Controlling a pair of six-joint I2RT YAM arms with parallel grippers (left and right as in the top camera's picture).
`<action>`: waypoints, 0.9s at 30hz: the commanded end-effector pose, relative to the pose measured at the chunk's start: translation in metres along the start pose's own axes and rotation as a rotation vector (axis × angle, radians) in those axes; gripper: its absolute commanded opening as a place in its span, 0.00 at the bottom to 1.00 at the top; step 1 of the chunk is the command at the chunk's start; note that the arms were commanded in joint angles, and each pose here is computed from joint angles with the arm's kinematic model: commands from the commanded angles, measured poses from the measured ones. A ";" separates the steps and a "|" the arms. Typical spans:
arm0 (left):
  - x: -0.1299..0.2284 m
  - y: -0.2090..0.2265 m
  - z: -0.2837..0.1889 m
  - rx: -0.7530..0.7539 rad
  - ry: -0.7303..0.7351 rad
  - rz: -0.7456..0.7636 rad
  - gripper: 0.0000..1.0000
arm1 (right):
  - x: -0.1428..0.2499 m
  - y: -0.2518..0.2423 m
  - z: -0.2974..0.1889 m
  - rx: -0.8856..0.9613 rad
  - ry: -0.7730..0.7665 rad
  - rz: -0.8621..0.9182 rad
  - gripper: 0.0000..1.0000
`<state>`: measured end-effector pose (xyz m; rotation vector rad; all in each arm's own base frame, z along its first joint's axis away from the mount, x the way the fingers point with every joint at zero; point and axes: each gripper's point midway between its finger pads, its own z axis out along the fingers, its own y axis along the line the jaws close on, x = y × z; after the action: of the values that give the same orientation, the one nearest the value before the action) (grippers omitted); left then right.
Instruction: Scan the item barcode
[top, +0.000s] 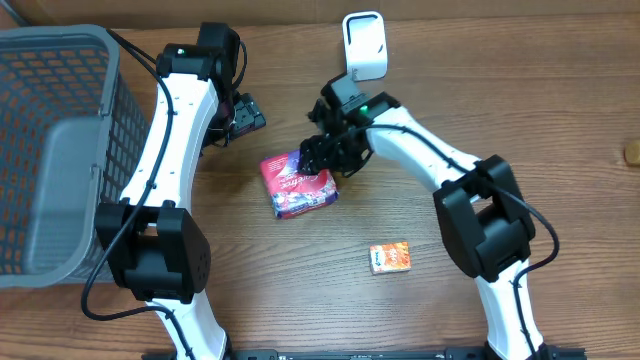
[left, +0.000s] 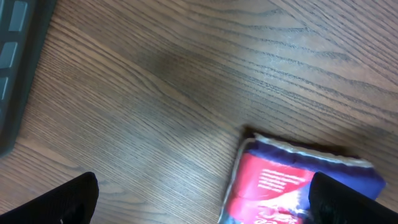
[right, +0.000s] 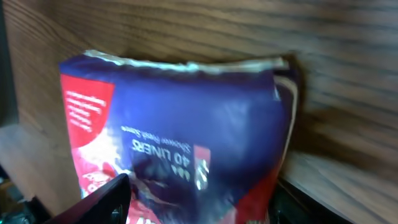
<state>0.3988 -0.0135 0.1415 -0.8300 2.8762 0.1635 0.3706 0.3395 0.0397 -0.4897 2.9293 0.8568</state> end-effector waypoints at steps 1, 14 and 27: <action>0.000 0.002 0.000 -0.008 -0.005 0.005 1.00 | 0.013 0.001 0.019 0.062 0.015 0.031 0.70; 0.000 0.002 0.000 -0.008 -0.006 0.004 1.00 | 0.007 -0.014 0.009 0.082 0.000 0.094 0.04; 0.000 0.002 0.000 -0.008 -0.006 0.004 1.00 | -0.084 -0.052 -0.131 0.036 -0.322 0.202 0.04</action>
<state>0.3989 -0.0135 0.1415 -0.8300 2.8759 0.1633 0.4309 0.2736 0.0553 -0.1192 2.9243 0.7786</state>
